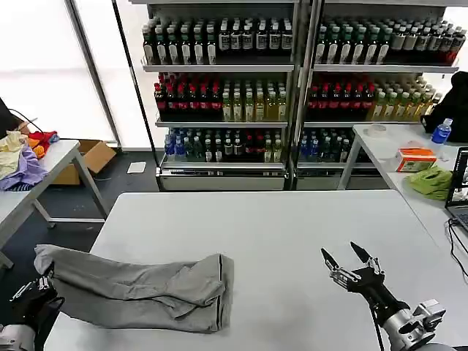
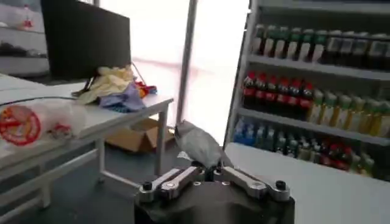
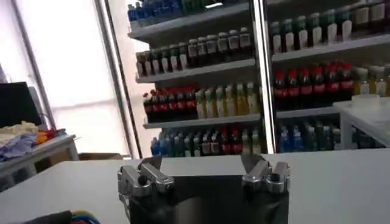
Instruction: Fold and organize the clothes.
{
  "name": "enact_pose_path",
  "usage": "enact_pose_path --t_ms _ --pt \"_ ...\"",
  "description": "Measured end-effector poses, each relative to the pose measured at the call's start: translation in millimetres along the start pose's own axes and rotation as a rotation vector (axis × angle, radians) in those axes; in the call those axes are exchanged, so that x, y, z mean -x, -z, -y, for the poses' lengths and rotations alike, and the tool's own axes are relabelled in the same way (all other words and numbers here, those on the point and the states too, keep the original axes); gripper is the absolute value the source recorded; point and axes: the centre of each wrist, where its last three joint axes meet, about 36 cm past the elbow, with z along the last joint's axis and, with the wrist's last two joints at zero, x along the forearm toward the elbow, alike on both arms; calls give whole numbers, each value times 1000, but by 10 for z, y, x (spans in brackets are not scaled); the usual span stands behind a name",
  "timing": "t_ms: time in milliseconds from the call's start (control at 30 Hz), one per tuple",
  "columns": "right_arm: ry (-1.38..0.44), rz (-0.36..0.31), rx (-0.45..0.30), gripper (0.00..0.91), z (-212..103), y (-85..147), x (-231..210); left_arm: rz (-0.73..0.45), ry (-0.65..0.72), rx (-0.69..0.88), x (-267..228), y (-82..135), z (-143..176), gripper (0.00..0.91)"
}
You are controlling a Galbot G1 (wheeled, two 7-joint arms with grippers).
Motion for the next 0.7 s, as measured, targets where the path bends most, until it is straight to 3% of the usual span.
enact_pose_path --t_ms 267,667,700 --pt "-16 -8 13 907 3 -61 -20 -34 -226 -29 -16 -121 769 10" --pt "-41 -14 15 907 48 -91 -62 -205 -439 -78 -81 -673 1483 10" --pt "-41 -14 15 907 49 -88 -59 -217 -450 -80 -88 -716 1526 151"
